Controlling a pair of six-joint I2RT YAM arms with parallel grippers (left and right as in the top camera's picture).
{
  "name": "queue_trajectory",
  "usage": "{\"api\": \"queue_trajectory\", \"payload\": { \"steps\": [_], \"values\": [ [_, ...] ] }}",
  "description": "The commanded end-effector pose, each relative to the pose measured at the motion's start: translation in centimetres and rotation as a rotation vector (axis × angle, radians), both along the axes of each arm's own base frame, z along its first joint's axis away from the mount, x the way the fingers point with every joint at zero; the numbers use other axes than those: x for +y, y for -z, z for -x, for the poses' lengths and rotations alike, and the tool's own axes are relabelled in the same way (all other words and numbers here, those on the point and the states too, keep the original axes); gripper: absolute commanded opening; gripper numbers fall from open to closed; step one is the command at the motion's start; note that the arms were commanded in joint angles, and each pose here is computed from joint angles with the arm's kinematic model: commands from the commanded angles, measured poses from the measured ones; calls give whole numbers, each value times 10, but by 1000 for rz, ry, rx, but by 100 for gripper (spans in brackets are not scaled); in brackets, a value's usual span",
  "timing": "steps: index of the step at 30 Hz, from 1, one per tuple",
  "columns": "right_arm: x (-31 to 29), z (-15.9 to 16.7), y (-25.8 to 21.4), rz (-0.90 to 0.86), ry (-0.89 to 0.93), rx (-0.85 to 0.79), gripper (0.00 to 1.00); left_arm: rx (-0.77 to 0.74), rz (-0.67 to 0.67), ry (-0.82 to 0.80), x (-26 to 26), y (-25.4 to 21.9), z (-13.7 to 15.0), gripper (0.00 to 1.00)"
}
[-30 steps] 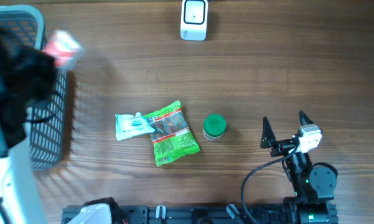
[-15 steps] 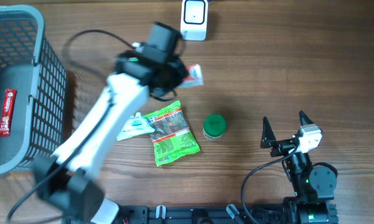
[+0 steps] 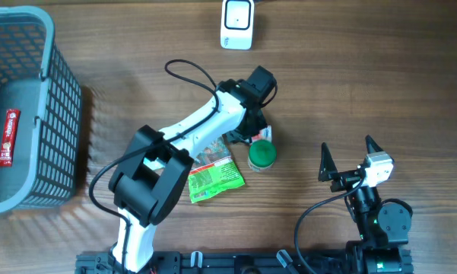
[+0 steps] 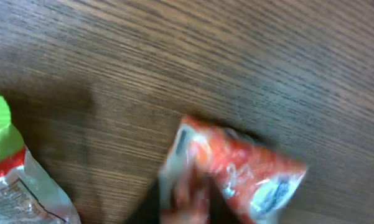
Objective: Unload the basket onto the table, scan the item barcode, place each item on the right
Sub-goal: 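Carry the red-white box to the table and set it beside the jar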
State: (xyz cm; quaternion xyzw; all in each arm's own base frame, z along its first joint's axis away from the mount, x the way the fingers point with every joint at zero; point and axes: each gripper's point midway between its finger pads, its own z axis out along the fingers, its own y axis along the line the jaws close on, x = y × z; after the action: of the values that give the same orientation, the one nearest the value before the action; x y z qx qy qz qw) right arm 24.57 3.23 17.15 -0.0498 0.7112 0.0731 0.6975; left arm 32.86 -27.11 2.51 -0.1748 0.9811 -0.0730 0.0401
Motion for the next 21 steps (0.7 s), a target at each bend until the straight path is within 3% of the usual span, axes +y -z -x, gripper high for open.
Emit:
{"api": "queue_trajectory", "payload": {
  "steps": [1,2,3,11,18,21],
  "values": [
    [3,1,-1,-13,-17,-1,100,-74,-40,-50,18,-19,-17,76],
    [3,1,-1,-13,-17,-1,100,-95,-47,-63,24,-29,-22,94],
    [3,1,-1,-13,-17,-1,100,-119,-54,-78,30,-41,-26,100],
    [3,1,-1,-12,-17,-1,100,-392,-97,-210,98,-175,-34,100],
    [3,1,-1,-13,-17,-1,100,-661,-95,-305,174,-285,-4,100],
    [3,1,0,-13,-17,-1,100,-733,-163,-452,233,-312,14,100]
  ]
}}
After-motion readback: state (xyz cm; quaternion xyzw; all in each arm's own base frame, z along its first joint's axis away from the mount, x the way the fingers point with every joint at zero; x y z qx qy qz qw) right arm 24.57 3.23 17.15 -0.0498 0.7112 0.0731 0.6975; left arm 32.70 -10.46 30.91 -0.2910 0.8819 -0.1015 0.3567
